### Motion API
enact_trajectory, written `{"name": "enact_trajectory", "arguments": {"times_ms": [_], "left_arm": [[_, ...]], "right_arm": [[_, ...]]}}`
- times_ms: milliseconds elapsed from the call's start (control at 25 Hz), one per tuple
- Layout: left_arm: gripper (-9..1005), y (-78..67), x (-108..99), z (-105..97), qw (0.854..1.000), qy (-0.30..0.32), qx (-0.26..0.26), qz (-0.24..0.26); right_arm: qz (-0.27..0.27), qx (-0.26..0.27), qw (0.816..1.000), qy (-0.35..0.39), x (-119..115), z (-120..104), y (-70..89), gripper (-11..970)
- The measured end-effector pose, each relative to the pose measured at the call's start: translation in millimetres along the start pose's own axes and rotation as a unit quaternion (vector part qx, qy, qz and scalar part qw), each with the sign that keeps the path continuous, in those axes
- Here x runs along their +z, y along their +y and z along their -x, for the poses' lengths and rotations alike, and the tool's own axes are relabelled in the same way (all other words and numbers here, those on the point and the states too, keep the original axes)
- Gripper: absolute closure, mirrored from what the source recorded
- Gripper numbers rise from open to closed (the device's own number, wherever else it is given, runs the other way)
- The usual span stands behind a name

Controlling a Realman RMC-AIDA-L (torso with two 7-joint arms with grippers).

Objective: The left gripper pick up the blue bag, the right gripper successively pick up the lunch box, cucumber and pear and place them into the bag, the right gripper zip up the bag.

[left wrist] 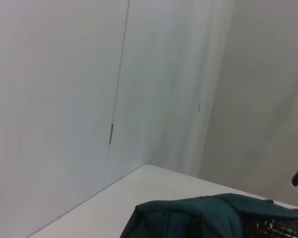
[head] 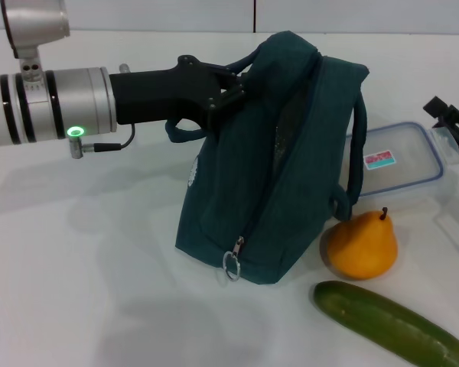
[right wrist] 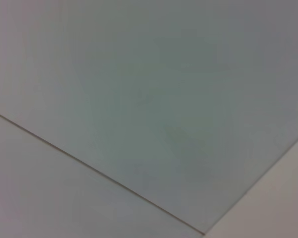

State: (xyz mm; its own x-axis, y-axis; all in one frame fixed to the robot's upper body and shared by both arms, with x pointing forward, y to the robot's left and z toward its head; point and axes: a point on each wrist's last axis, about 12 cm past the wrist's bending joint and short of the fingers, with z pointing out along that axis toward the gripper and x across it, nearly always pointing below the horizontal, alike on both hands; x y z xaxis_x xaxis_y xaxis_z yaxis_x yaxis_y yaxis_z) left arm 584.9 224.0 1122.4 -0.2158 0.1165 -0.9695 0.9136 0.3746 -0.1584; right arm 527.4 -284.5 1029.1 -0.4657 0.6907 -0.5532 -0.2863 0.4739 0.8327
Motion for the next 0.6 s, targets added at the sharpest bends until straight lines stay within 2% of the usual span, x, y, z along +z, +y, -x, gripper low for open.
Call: {"name": "enact_trajectory", "arguments": {"times_ms": [120, 280, 600], "left_arm": [[924, -0.1, 0.2, -0.1, 1.0, 0.0, 0.0, 0.0], [924, 0.0, 0.2, 0.0, 1.0, -0.001, 0.0, 0.0], [924, 1.8, 1.0, 0.7, 1.0, 0.0, 0.001, 0.006]], "right_arm": [[0.001, -0.003, 1.0, 0.002, 7.8, 2.8, 1.9, 196], [-0.006, -0.006, 1.0, -0.001, 11.1, 6.4, 1.0, 207], [-0.027, -0.011, 0.999, -0.031, -0.5, 16.5, -6.8, 226]]}}
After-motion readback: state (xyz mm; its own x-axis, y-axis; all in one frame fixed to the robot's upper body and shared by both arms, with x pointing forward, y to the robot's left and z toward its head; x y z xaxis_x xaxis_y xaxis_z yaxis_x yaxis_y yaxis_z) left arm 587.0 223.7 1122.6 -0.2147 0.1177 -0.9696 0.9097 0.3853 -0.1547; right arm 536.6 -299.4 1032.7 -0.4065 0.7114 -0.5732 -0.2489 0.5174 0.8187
